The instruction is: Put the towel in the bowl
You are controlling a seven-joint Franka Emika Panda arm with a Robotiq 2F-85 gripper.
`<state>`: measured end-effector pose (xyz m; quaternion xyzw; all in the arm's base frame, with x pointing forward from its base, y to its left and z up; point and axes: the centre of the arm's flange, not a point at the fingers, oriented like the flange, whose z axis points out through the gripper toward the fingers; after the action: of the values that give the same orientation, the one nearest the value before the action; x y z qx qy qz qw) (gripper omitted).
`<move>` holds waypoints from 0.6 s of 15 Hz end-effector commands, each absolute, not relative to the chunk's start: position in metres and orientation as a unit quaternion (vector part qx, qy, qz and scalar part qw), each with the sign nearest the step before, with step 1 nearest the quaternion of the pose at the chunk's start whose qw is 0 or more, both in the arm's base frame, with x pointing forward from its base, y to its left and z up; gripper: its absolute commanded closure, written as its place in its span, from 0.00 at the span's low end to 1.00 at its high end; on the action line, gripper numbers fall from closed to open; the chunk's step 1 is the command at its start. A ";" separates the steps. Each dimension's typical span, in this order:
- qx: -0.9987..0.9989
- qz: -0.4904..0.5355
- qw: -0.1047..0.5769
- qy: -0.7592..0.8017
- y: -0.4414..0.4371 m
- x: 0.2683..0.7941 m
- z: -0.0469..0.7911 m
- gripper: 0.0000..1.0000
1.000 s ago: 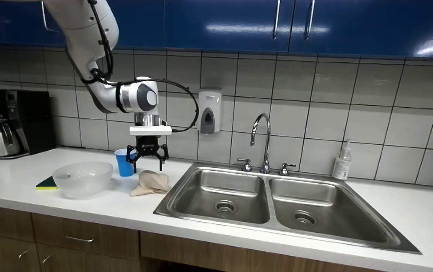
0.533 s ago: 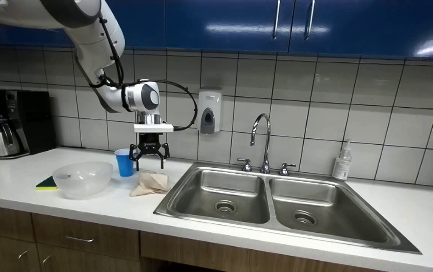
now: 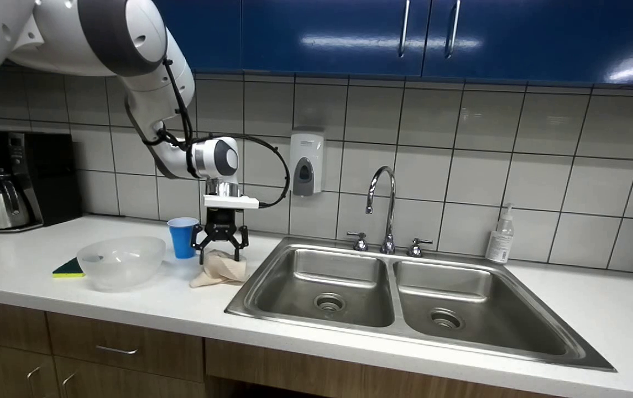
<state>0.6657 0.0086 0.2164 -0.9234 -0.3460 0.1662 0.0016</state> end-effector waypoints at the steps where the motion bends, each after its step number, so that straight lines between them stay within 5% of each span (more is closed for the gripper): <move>1: -0.913 0.184 0.022 -0.363 0.000 0.680 0.209 0.00; 7: -0.909 0.192 0.030 -0.369 -0.002 0.682 0.202 0.00; 8: -0.908 0.193 0.030 -0.370 -0.002 0.682 0.202 0.25; 9: -0.907 0.195 0.031 -0.373 -0.002 0.682 0.202 0.26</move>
<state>0.6709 0.0005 0.1971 -0.9137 -0.3597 0.1884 0.0181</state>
